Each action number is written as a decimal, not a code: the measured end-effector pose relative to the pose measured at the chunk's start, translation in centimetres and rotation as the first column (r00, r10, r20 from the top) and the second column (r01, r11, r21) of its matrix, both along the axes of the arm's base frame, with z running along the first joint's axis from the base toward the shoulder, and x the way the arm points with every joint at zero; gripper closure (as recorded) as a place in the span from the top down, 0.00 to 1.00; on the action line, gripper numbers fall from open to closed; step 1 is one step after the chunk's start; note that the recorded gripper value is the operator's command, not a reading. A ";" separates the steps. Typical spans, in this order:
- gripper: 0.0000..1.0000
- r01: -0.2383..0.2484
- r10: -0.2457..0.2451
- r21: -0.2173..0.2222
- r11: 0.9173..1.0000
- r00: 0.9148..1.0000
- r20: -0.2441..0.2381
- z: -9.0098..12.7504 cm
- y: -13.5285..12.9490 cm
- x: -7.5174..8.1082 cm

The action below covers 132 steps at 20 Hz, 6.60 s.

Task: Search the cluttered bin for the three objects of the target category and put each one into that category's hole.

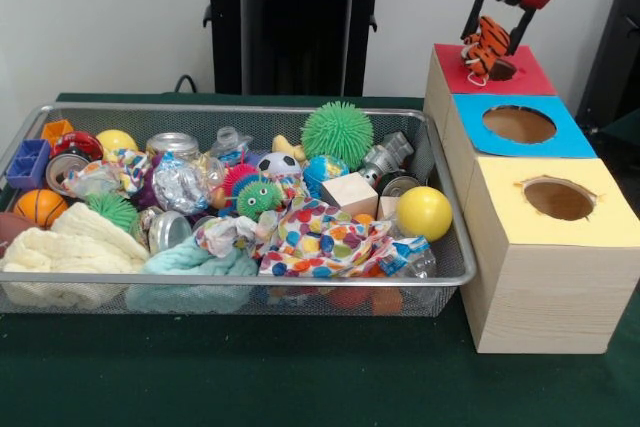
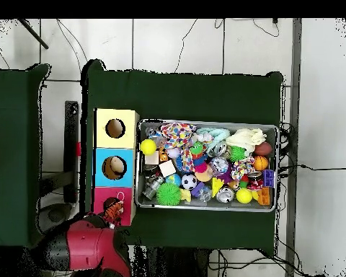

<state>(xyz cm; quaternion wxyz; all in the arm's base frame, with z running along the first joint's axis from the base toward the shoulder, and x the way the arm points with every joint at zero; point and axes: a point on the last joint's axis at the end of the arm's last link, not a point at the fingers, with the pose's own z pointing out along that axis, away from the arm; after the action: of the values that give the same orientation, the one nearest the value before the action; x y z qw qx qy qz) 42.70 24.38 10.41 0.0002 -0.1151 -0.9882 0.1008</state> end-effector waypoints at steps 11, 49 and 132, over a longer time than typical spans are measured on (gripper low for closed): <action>1.00 -0.004 0.004 -0.002 1.000 1.000 -0.006 -0.2 0.2 -0.3; 1.00 0.155 -0.157 0.082 0.985 0.988 0.017 7.0 -4.6 4.8; 1.00 0.199 -0.206 0.147 0.969 0.978 0.036 9.1 -22.0 14.7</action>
<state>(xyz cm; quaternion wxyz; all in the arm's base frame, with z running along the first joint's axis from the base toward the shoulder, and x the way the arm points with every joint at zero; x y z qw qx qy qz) 57.41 2.36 19.54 -0.0067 -0.2176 -0.9757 0.0263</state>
